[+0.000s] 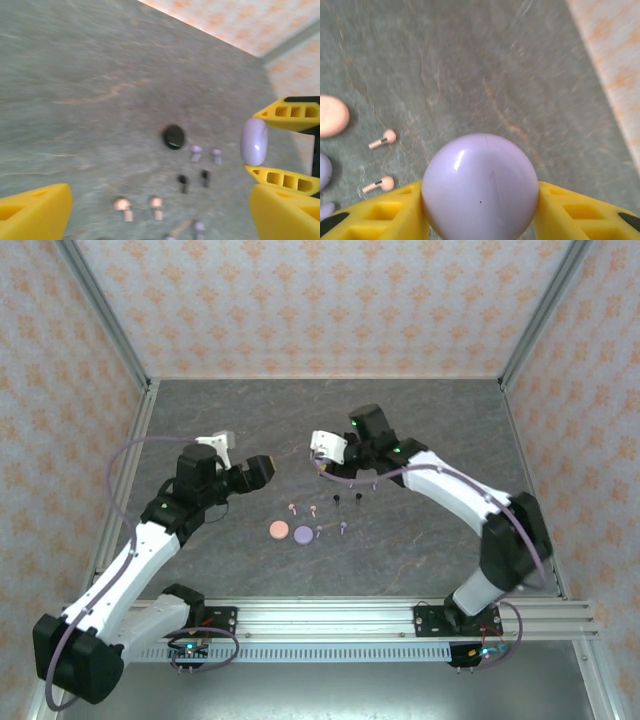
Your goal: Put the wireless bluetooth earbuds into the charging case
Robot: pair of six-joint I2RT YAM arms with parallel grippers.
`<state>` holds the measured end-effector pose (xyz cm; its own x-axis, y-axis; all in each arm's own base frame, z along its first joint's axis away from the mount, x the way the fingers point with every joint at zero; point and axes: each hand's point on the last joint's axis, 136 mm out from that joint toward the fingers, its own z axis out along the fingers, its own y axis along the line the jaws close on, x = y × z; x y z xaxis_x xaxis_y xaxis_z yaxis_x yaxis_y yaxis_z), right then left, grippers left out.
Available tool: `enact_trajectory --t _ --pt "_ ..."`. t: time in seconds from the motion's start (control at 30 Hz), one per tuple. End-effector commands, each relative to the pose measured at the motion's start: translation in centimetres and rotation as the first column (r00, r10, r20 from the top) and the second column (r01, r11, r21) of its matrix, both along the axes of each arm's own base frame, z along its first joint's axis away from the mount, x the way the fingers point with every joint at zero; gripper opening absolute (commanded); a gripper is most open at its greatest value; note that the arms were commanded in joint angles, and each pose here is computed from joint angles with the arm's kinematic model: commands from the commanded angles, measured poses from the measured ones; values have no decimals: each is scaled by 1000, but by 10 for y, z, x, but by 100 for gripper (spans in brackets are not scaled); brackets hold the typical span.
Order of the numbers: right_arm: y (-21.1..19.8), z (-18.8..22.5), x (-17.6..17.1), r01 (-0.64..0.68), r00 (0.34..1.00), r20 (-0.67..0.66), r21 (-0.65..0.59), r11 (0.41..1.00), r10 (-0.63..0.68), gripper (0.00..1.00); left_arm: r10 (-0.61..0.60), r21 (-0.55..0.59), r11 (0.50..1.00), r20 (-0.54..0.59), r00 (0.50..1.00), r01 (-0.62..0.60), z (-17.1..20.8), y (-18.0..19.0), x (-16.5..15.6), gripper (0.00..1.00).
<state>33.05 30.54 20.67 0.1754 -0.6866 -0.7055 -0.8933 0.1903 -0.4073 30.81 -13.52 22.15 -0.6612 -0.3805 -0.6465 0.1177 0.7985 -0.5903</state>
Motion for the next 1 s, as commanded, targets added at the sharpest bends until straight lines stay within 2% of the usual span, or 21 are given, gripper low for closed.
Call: enact_trajectory --t 0.0,0.17,0.43,0.77,0.97 --pt "0 29 -11 16 996 82 107 994 -24 51 -220 -205 949 117 969 240 58 -52 -3 90" --pt "-12 46 -30 16 991 131 117 993 -31 51 -338 -243 899 140 931 363 72 -87 -11 89" --pt "-17 57 -43 -4 989 147 135 991 -16 51 -414 -238 871 116 903 430 66 -117 -19 82" --pt "-15 61 -49 -24 991 137 154 988 3 51 -448 -241 854 108 887 461 63 -135 -18 64" --pt "-11 60 -51 -39 993 119 173 984 18 51 -450 -248 852 104 887 461 61 -139 -16 57"
